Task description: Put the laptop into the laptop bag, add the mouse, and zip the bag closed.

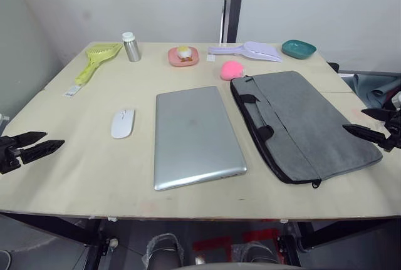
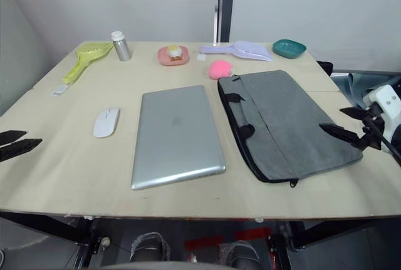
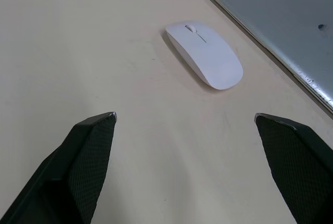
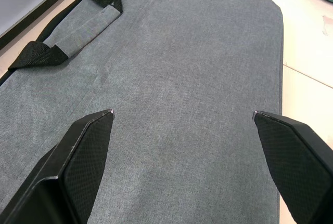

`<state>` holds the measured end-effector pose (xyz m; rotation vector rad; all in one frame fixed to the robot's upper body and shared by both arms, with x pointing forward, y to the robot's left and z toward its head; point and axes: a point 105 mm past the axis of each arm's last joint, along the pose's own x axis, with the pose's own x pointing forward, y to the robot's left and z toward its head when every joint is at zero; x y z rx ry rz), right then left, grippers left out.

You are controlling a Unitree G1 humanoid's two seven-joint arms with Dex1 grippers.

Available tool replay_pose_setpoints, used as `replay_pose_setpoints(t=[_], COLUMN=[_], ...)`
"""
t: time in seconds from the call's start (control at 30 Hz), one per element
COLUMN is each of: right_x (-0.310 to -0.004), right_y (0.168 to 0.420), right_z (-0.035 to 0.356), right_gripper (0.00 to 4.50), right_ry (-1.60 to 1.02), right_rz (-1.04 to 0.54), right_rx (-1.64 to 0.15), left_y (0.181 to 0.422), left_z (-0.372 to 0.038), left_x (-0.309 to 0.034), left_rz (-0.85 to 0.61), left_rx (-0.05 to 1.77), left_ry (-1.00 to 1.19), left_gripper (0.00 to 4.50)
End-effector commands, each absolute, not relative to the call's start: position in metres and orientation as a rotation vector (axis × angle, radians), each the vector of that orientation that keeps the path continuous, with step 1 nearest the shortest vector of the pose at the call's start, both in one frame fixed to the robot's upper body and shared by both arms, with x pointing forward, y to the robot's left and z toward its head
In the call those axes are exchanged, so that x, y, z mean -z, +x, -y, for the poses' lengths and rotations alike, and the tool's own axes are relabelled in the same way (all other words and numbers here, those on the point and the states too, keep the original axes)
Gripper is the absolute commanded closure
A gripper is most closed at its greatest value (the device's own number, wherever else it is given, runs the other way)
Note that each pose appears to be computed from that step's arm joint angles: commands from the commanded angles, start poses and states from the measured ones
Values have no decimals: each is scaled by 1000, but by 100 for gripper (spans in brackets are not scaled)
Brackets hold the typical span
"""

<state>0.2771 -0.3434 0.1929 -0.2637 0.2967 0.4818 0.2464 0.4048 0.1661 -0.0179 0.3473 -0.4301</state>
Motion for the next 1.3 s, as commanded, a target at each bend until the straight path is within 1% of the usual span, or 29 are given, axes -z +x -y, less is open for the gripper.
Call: replay_pose_setpoints(t=[0.03, 0.3, 0.6, 0.77, 0.87, 0.93, 1.0, 1.1, 1.13, 1.17, 1.23, 1.3], right_x=[-205, -202, -203, -202, -203, -204, -207, -211, -211, -212, -210, -205], right_y=[278, 282, 284, 287, 291, 293, 298, 304, 306, 309, 317, 326], right_z=[340, 335, 335, 326, 313, 299, 282, 256, 245, 234, 208, 185], right_gripper=[0, 0, 0, 0, 0, 0, 55, 156, 187, 230, 293, 364], right_ry=[-295, -285, -286, -271, -260, -260, -264, -250, -252, -254, -278, -307], right_rz=[-261, -250, -246, -227, -208, -193, -166, -131, -123, -113, -102, -104], right_rx=[-487, -506, -502, -518, -555, -602, -649, -726, -763, -791, -860, -914], left_y=[246, 251, 257, 268, 274, 282, 293, 310, 312, 314, 314, 314], left_z=[-407, -400, -390, -361, -335, -319, -301, -279, -270, -261, -244, -237], left_x=[-178, -176, -179, -179, -183, -180, -169, -167, -169, -170, -166, -157], left_rz=[-325, -342, -314, -259, -208, -202, -244, -255, -251, -258, -306, -376], left_rx=[432, 460, 489, 565, 652, 678, 684, 666, 687, 704, 733, 721], left_ry=[7, 45, 39, 11, -48, -85, -148, -275, -311, -358, -422, -471], left_gripper=[2, 2, 2, 2, 2, 2, 0, 0, 0, 0, 0, 0])
